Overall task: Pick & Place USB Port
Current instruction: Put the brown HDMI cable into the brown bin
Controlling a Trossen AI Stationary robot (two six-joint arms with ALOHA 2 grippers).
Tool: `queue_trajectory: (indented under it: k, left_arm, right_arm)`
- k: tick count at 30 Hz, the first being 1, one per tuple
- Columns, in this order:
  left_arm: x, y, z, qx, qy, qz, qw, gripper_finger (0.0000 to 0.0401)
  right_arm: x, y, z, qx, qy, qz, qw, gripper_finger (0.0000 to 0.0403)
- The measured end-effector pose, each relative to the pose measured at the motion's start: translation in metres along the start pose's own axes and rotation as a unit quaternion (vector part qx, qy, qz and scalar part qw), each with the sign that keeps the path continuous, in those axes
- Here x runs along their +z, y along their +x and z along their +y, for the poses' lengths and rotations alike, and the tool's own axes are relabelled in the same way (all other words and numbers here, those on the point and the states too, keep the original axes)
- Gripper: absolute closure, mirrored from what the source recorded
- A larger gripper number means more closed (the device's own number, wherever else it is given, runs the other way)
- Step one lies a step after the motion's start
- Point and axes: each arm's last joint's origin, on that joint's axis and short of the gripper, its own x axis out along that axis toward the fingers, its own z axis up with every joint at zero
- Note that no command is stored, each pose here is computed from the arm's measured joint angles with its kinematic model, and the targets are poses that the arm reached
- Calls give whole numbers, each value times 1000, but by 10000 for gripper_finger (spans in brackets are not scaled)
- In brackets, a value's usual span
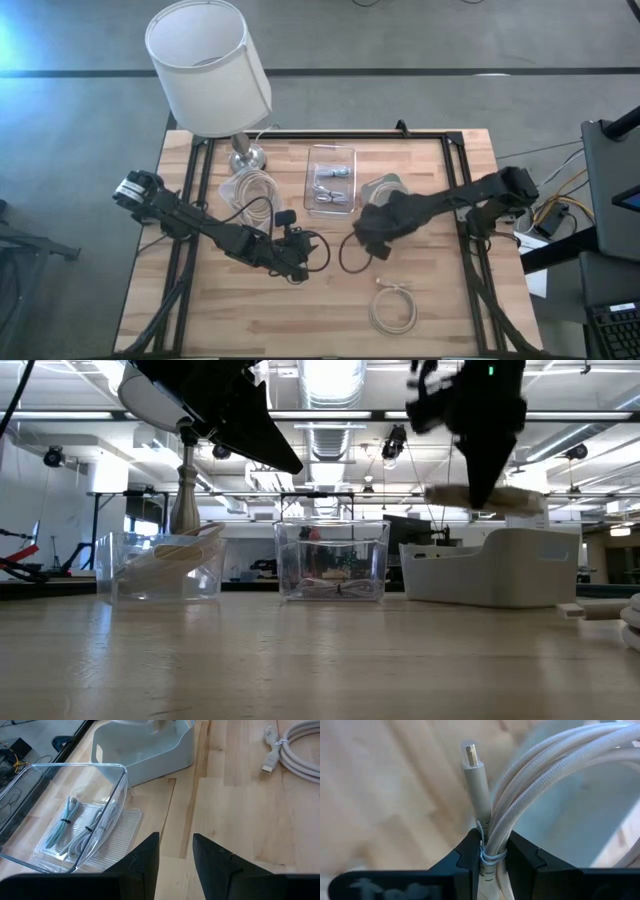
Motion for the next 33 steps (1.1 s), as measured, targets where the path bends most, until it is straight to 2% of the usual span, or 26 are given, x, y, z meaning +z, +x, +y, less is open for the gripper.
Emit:
queue_trajectory:
  k: [7, 14, 26, 33]
  left_arm:
    - [0, 0, 0, 0, 3, 0, 1000, 279]
    - [0, 0, 0, 0, 3, 0, 1000, 279]
    - [0, 0, 0, 0, 3, 0, 1000, 279]
    - [0, 0, 0, 0, 4, 0, 1000, 279]
  right_arm:
    - [-2, 39, -27, -61, 36, 41, 997, 334]
    - [1, 66, -33, -42, 69, 12, 997, 333]
    - [-4, 83, -38, -41, 133, 14, 990, 319]
    - [-6, 83, -38, -41, 128, 18, 991, 288]
